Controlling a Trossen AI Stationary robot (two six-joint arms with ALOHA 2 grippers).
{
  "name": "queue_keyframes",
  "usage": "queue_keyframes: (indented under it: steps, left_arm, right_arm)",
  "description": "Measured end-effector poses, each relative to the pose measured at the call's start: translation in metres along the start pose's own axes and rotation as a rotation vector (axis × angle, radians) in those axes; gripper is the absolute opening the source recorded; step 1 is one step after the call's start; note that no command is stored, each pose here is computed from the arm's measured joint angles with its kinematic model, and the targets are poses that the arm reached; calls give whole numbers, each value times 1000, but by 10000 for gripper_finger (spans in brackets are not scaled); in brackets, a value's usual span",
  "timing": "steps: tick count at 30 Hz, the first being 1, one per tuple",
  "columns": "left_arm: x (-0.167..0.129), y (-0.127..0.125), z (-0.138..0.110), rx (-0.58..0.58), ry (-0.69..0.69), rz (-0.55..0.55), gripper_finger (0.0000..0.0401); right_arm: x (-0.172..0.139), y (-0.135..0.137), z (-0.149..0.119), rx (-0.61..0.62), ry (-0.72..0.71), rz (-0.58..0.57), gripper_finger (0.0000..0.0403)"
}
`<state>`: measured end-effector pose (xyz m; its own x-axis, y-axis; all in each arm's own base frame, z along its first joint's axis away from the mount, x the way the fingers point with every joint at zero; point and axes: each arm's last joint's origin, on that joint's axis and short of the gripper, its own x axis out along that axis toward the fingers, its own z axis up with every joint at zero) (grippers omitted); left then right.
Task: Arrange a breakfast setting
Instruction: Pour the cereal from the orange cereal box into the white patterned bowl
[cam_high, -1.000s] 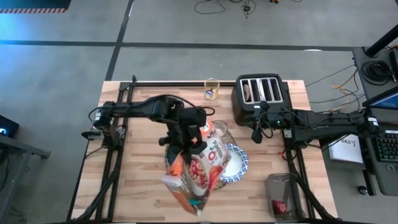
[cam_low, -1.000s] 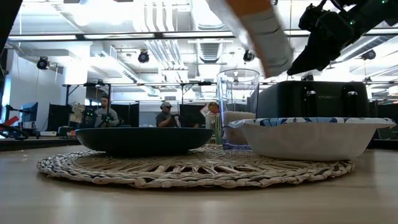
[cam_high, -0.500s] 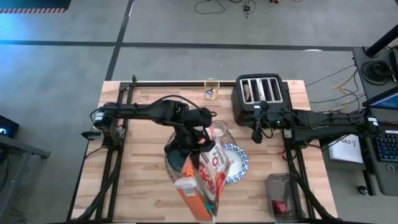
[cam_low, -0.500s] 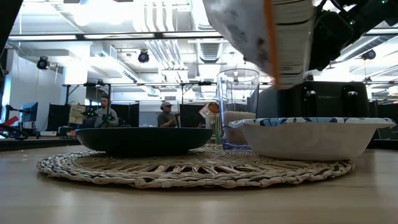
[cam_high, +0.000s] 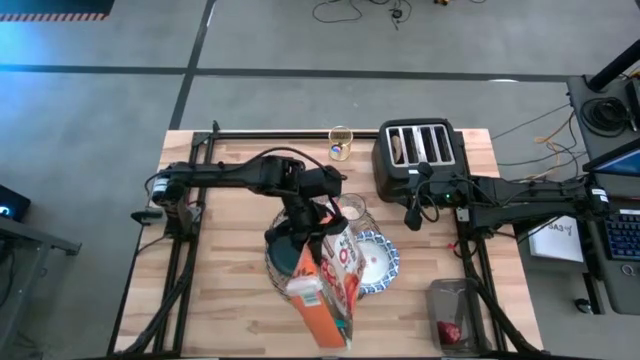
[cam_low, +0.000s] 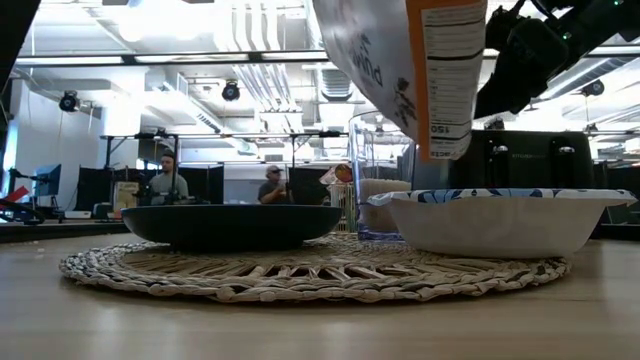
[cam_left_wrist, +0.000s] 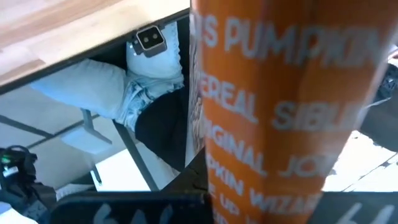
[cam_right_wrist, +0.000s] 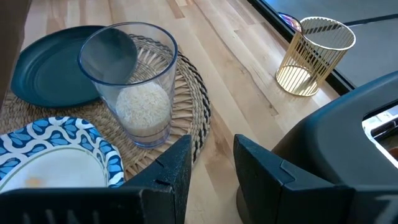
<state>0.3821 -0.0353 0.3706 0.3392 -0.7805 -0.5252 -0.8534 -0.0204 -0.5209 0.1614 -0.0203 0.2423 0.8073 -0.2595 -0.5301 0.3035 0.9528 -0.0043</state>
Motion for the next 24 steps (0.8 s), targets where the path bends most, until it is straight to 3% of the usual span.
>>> queue_keyframes:
  steps: [18, 24]
  left_arm:
    - [-4, -6, 4, -91, 15, -47, 0]
    - [4, -10, 15, -128, 93, -39, 0]
  right_arm:
    - [0, 0, 0, 0, 0, 0, 112]
    - [0, 0, 0, 0, 0, 0, 112]
